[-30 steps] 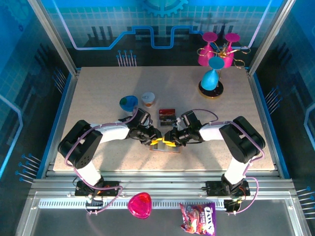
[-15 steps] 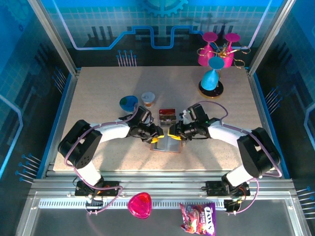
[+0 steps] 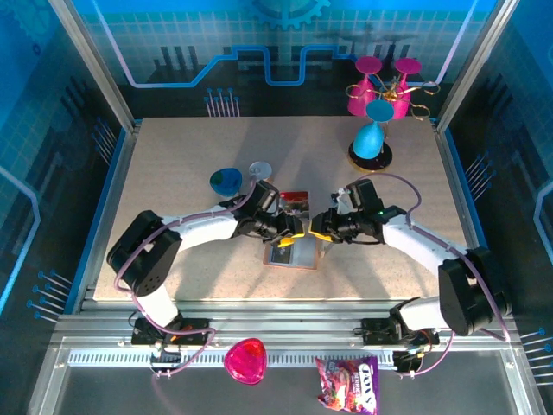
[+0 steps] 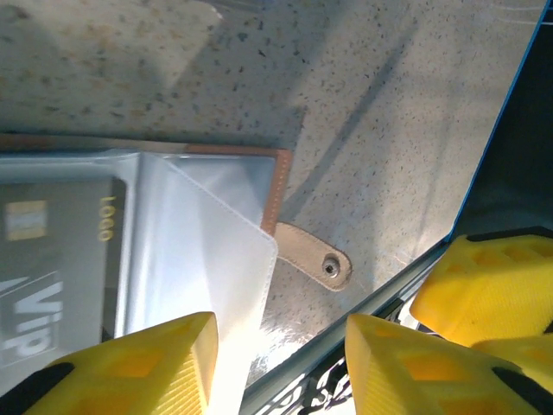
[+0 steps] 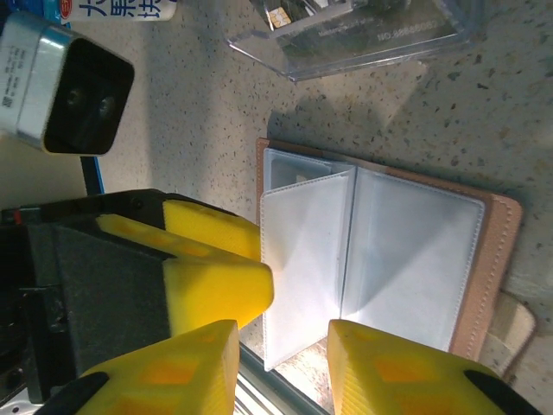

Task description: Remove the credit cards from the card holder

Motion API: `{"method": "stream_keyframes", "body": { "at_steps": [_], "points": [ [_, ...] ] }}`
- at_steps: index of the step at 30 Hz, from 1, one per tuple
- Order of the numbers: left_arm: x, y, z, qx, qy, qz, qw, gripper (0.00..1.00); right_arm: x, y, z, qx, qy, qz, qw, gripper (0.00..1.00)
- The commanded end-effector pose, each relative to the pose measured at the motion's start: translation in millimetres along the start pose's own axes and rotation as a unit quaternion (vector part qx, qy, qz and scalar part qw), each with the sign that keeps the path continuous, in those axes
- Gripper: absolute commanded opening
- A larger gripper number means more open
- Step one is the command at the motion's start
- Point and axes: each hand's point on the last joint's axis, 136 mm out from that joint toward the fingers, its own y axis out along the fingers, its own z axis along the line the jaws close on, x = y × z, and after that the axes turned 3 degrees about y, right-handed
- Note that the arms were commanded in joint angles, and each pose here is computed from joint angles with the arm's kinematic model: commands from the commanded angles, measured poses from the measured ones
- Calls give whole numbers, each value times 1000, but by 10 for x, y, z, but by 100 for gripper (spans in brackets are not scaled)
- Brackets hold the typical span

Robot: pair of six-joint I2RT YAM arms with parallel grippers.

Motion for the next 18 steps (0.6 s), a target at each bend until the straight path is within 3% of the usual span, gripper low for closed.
{"method": "stream_keyframes", "body": {
  "at_steps": [1,18],
  "points": [
    [-84,123,-24,0,-2,26,1000,45,-27,-75,-119,-15,6,-5,1000,33],
    [-93,241,-27,-9,-9,34,999,57,-53,-60,-116,-5,13,1,1000,33]
  ]
}}
